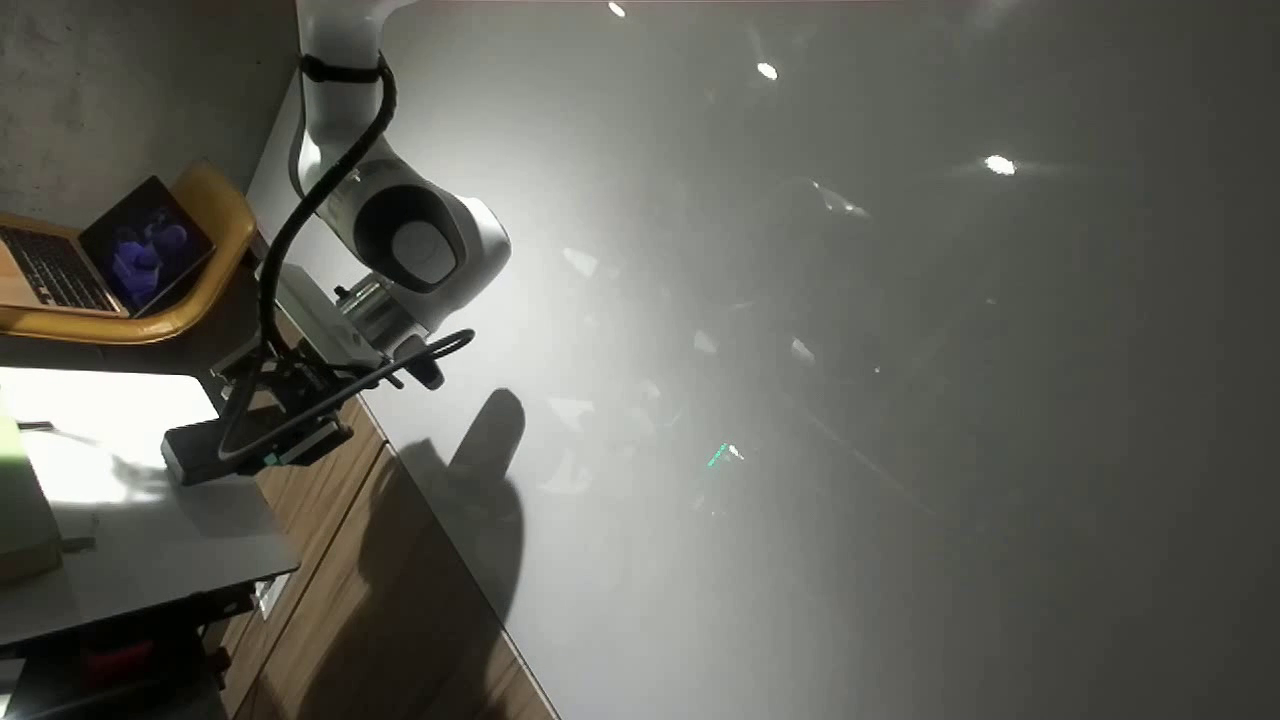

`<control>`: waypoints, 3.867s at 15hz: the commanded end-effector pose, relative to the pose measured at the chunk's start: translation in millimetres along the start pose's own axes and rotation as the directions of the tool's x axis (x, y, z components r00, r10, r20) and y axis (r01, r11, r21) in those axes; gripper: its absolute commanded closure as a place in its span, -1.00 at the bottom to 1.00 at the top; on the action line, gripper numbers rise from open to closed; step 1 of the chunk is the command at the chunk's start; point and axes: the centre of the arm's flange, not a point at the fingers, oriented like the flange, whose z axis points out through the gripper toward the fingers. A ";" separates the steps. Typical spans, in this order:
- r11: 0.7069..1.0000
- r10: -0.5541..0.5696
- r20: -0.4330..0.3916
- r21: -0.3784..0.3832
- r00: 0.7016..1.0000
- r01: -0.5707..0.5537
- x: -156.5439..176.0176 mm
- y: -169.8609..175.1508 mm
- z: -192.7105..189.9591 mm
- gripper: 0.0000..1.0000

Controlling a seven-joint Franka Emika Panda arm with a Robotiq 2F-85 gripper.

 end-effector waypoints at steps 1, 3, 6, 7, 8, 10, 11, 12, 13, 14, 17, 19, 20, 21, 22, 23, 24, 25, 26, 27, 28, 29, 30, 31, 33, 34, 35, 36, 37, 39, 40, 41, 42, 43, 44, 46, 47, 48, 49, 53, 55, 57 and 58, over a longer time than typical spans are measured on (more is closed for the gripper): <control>1.000 0.005 0.003 -0.014 1.000 -0.005 3.1 5.5 -1.0 0.33; 1.000 0.028 0.018 -0.001 0.999 -0.028 1.8 3.3 4.8 0.33; 0.999 0.039 0.034 0.007 0.999 -0.039 3.5 -1.7 16.9 0.33; 0.999 0.042 0.039 0.005 0.998 -0.042 4.2 -2.2 19.3 0.33; 0.999 0.046 0.043 0.002 0.998 -0.046 5.0 -1.7 20.5 0.33; 0.999 0.053 0.048 0.001 0.997 -0.053 5.2 -0.4 22.4 0.33; 0.998 0.055 0.048 0.000 0.997 -0.055 5.4 0.2 22.9 0.33; 0.998 0.056 0.049 0.001 0.997 -0.056 5.5 0.6 23.1 0.33; 0.998 0.058 0.049 0.001 0.997 -0.058 5.4 1.2 22.8 0.33; 0.998 0.060 0.050 0.002 0.997 -0.060 5.4 2.0 22.6 -0.21; 0.998 0.065 0.047 0.004 0.997 -0.065 5.8 4.4 20.4 -0.80; 0.998 0.067 0.043 0.004 0.997 -0.067 5.6 5.8 19.1 -0.99; 0.998 0.068 0.041 0.003 0.997 -0.068 5.1 6.2 18.5 -1.00; 0.998 0.068 0.040 0.003 0.997 -0.068 4.8 6.7 18.4 -1.00; 0.998 0.068 0.039 0.002 0.997 -0.069 4.2 7.1 18.0 -1.00; 0.998 0.066 0.036 0.001 0.997 -0.066 3.6 6.6 16.9 -1.00; 0.998 0.061 0.027 -0.001 0.998 -0.061 3.3 5.3 15.0 -1.00; 0.998 0.055 0.020 -0.005 0.998 -0.055 3.2 3.8 13.8 -1.00; 0.999 0.048 0.012 -0.009 0.999 -0.048 3.5 2.2 13.1 -1.00; 0.999 0.043 0.003 -0.017 0.999 -0.043 3.8 0.4 12.7 -0.95; 0.999 0.038 -0.005 -0.021 0.999 -0.038 4.8 -1.5 12.6 -0.46; 0.999 0.036 -0.012 -0.026 0.999 -0.036 5.7 -2.9 12.4 -0.46; 0.999 0.031 -0.018 -0.032 0.999 -0.032 6.9 -4.2 12.4 -0.44; 0.999 0.028 -0.025 -0.037 0.999 -0.029 7.9 -5.4 12.5 -0.28; 0.999 0.023 -0.032 -0.045 0.999 -0.024 8.5 -7.1 13.7 0.06; 0.999 0.021 -0.034 -0.048 0.999 -0.023 8.5 -7.8 14.1 0.20; 0.998 0.020 -0.037 -0.051 0.999 -0.022 8.3 -8.7 14.0 0.33; 0.998 0.020 -0.039 -0.055 0.999 -0.022 7.9 -10.0 13.4 0.38; 0.998 0.027 -0.038 -0.059 0.999 -0.029 7.1 -12.3 11.9 0.38; 0.997 0.049 -0.042 -0.061 0.998 -0.052 3.0 -20.4 7.3 0.38; 0.996 0.060 -0.045 -0.069 0.997 -0.063 1.4 -25.4 5.7 0.38; 0.994 0.072 -0.048 -0.076 0.996 -0.076 0.4 -31.6 4.0 0.38; 0.993 0.084 -0.048 -0.085 0.995 -0.088 0.2 -36.7 2.6 0.38; 0.991 0.096 -0.054 -0.093 0.994 -0.101 0.2 -42.4 0.2 0.38; 0.988 0.109 -0.060 -0.104 0.992 -0.115 0.4 -47.6 -1.6 0.38; 0.982 0.133 -0.074 -0.128 0.988 -0.142 0.7 -52.0 -5.8 0.38; 0.978 0.146 -0.082 -0.140 0.986 -0.156 -0.1 -52.2 -8.3 0.38; 0.972 0.165 -0.092 -0.152 0.982 -0.178 -0.5 -49.1 -11.3 0.38; 0.967 0.183 -0.103 -0.161 0.978 -0.198 -0.3 -45.4 -13.4 0.38; 0.932 0.282 -0.187 -0.180 0.941 -0.316 1.1 -19.6 -13.7 0.38; 0.925 0.314 -0.217 -0.147 0.924 -0.349 0.8 -11.3 -13.9 0.38; 0.925 0.330 -0.228 -0.113 0.916 -0.362 1.4 -6.8 -13.9 0.38; 0.926 0.337 -0.228 -0.097 0.914 -0.365 1.8 -5.9 -13.7 0.38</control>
